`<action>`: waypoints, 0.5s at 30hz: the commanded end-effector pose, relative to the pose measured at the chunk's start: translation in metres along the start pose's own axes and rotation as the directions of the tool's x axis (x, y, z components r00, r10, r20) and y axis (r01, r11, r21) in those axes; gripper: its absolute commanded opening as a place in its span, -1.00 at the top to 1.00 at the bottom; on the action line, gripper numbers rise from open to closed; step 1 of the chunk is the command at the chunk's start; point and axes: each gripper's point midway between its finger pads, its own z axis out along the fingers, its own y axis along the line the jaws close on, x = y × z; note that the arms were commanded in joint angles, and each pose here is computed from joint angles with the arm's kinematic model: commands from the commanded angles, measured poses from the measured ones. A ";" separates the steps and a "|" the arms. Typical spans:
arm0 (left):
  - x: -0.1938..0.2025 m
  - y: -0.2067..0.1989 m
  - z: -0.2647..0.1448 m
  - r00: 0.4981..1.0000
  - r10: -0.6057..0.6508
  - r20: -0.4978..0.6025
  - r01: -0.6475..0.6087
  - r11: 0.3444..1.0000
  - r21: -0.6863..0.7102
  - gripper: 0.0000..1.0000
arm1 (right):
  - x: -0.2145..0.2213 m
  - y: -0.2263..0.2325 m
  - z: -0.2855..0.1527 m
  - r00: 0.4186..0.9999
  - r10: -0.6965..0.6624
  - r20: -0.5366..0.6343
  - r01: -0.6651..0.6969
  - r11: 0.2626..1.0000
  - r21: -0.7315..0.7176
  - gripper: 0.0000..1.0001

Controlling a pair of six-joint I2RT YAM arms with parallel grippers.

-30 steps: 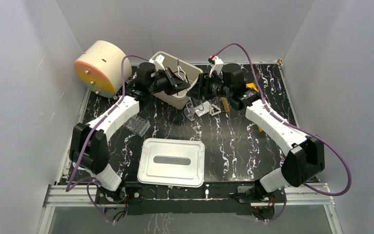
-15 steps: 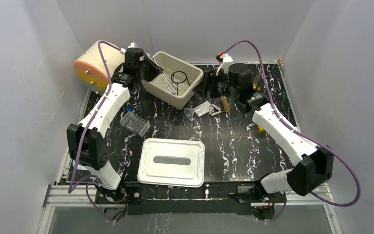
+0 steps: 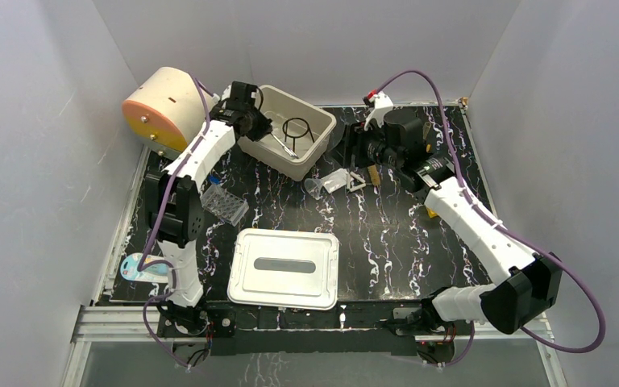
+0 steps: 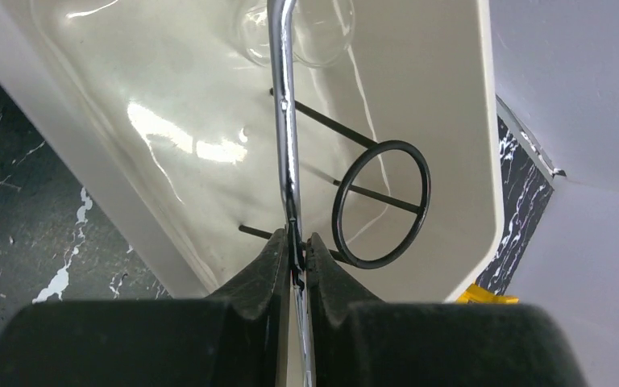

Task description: Organize the chemistry lab equipment

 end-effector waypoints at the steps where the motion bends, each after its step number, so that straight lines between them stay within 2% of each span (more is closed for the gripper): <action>1: -0.022 -0.009 -0.023 0.997 -0.036 0.069 0.037 0.999 -0.008 1.00 | -0.012 -0.001 -0.013 0.998 -0.041 0.054 0.040 0.999 0.012 -0.35; 8: -0.010 0.006 0.014 1.000 0.001 0.020 0.001 0.996 -0.092 1.00 | -0.006 -0.002 -0.012 0.998 -0.033 0.045 0.032 0.999 0.011 -0.36; 15: -0.002 0.010 0.038 0.995 -0.104 -0.001 0.102 0.985 -0.141 1.00 | 0.000 -0.003 -0.012 0.999 -0.031 0.026 0.030 0.999 0.009 -0.36</action>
